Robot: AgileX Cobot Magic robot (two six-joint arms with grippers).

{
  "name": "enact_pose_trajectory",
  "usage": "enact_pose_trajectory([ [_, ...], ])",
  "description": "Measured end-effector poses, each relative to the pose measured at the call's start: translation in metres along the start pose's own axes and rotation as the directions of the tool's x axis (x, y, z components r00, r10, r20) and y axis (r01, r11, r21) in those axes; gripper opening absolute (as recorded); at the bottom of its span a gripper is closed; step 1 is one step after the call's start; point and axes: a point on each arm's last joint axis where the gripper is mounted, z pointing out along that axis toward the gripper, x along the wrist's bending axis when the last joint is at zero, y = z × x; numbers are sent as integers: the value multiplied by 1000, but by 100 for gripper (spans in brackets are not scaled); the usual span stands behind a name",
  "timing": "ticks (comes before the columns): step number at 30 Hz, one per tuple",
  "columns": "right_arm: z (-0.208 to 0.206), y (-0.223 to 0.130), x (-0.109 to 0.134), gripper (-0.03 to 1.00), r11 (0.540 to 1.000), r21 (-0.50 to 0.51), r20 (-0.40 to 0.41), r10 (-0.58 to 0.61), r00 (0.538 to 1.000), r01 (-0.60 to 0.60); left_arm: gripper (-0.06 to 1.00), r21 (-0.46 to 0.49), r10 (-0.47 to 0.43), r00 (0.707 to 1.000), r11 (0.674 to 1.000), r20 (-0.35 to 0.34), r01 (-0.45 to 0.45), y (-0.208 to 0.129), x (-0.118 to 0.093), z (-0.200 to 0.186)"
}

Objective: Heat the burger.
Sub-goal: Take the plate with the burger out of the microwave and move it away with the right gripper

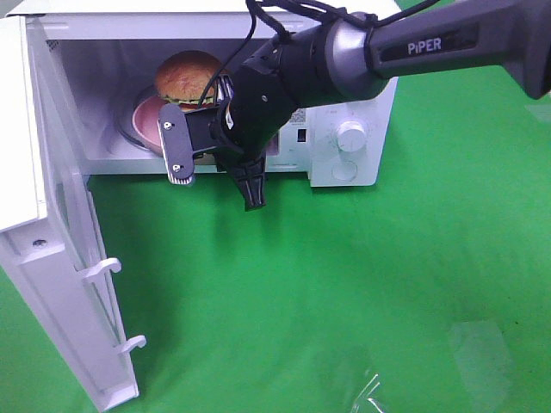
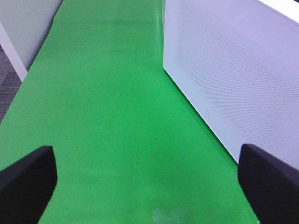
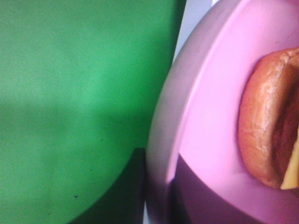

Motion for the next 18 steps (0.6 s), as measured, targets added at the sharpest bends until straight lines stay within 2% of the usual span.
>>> enact_pose_trajectory([
  [10, -5, -3, 13, 9, 999, -36, 17, -8, 1000, 9, 97, 0, 0, 1000, 1000, 0, 0, 0, 0, 0],
  [18, -25, -6, 20, 9, 996, -75, 58, -39, 998, 43, 97, 0, 0, 1000, 1000, 0, 0, 0, 0, 0],
])
